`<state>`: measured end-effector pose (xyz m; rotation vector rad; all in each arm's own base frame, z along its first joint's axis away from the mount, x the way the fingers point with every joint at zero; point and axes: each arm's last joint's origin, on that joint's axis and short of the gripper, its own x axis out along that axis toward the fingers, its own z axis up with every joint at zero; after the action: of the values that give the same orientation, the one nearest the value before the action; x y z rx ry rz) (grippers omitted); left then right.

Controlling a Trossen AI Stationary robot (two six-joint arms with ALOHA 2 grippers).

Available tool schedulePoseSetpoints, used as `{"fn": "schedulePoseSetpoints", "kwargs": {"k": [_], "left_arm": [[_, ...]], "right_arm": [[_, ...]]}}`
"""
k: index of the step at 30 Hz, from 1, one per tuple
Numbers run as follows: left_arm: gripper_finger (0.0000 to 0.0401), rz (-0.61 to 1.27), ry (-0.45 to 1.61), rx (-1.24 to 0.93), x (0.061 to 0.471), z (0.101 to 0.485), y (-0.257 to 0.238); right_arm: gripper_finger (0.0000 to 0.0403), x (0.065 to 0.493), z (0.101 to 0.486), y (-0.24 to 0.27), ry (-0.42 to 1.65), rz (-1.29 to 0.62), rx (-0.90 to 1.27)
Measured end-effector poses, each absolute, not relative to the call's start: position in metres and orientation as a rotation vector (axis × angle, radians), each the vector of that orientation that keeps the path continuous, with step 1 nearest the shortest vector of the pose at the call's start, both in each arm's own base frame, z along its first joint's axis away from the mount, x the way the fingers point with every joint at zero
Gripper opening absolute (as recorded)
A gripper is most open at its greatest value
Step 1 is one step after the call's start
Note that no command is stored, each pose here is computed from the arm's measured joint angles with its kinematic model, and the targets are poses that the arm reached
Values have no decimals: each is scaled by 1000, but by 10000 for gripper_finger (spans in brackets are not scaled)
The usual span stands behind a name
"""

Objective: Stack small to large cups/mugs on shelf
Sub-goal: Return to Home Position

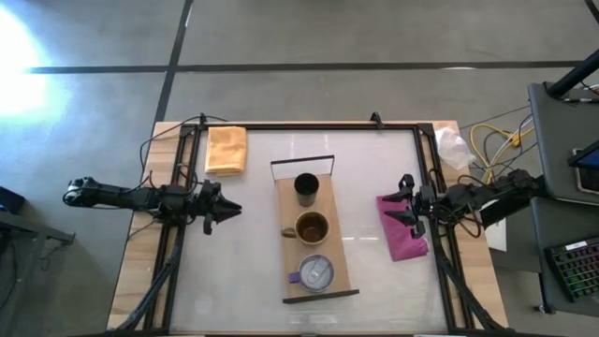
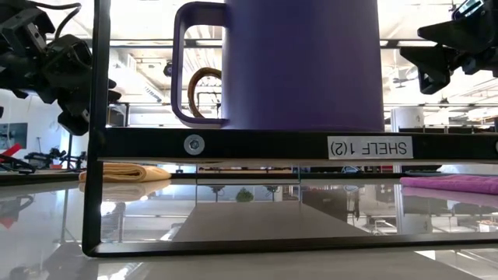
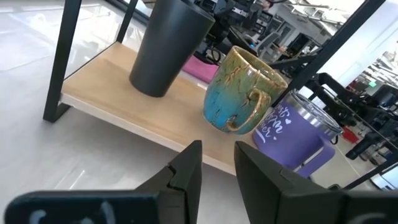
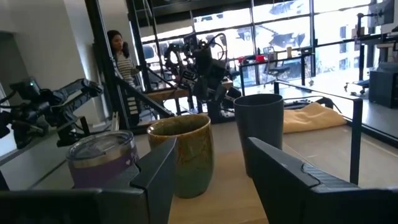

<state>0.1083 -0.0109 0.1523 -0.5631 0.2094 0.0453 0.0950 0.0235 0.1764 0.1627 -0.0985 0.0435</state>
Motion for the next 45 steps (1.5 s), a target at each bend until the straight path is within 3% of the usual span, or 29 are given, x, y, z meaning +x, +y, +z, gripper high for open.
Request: {"fn": "schedulePoseSetpoints", "kwargs": {"k": [45], "left_arm": [[80, 49, 223, -561, 109, 151, -11]], "right_arm": [[187, 95, 177, 23, -99, 44, 163]]}}
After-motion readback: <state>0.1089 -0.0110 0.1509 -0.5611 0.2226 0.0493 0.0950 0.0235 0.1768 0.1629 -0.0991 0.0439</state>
